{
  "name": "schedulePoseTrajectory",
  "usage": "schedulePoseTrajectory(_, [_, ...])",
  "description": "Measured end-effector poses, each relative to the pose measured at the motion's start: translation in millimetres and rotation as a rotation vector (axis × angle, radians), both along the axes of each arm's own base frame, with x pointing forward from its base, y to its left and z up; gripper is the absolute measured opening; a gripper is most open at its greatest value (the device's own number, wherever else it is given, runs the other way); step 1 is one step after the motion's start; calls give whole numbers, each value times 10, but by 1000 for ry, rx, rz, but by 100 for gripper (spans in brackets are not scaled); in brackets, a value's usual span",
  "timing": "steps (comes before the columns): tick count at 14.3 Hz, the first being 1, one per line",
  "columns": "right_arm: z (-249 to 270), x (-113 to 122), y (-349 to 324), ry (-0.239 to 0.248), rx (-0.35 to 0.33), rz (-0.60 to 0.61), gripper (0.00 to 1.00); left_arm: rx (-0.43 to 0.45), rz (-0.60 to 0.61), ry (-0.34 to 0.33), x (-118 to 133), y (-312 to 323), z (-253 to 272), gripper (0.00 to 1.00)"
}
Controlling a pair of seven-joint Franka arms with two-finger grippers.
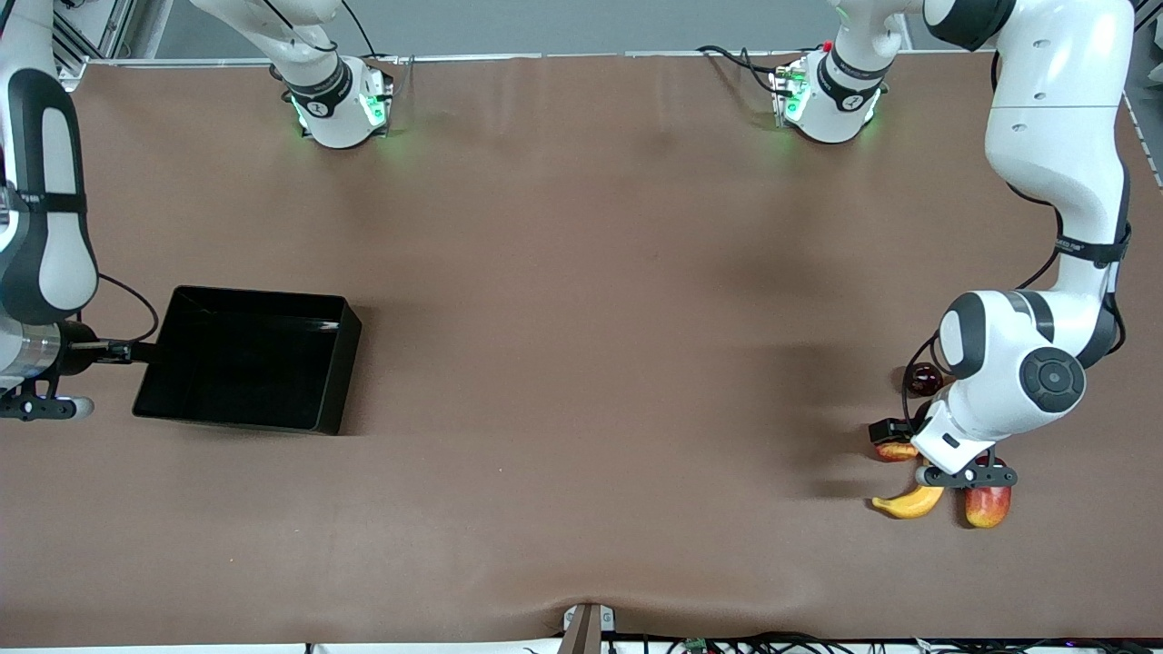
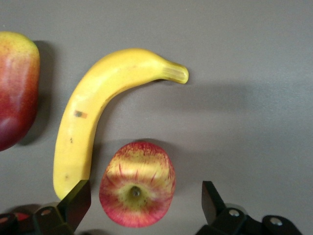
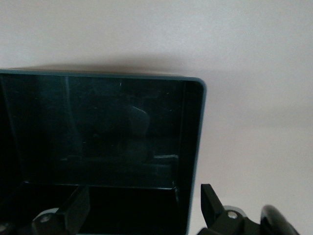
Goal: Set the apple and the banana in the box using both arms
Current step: 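Move the left gripper over the red-yellow apple beside the banana, then lower the left gripper and close it on the red-yellow apple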
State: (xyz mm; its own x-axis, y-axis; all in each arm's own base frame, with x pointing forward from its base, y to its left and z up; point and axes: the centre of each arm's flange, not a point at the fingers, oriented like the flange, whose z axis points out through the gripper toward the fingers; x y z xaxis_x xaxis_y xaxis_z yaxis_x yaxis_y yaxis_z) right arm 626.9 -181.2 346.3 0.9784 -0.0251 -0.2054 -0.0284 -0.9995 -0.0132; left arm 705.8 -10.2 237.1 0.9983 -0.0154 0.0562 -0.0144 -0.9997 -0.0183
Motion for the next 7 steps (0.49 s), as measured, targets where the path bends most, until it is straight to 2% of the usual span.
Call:
schedulePoseTrajectory(4, [-413, -192, -454, -9, 9, 6, 100, -1, -2, 4, -3, -8, -181, 100])
schedulePoseTrajectory(5, [-555, -264, -467, 0, 13, 2, 96, 0, -4, 6, -6, -7, -202, 95])
schedulePoseTrajectory(6, [-678, -325, -448, 9, 17, 2, 95, 0, -7, 8, -8, -7, -216, 94])
schedulePoseTrajectory(7, [-771, -370, -418, 16, 21, 4, 88, 1, -16, 10, -10, -5, -224, 86])
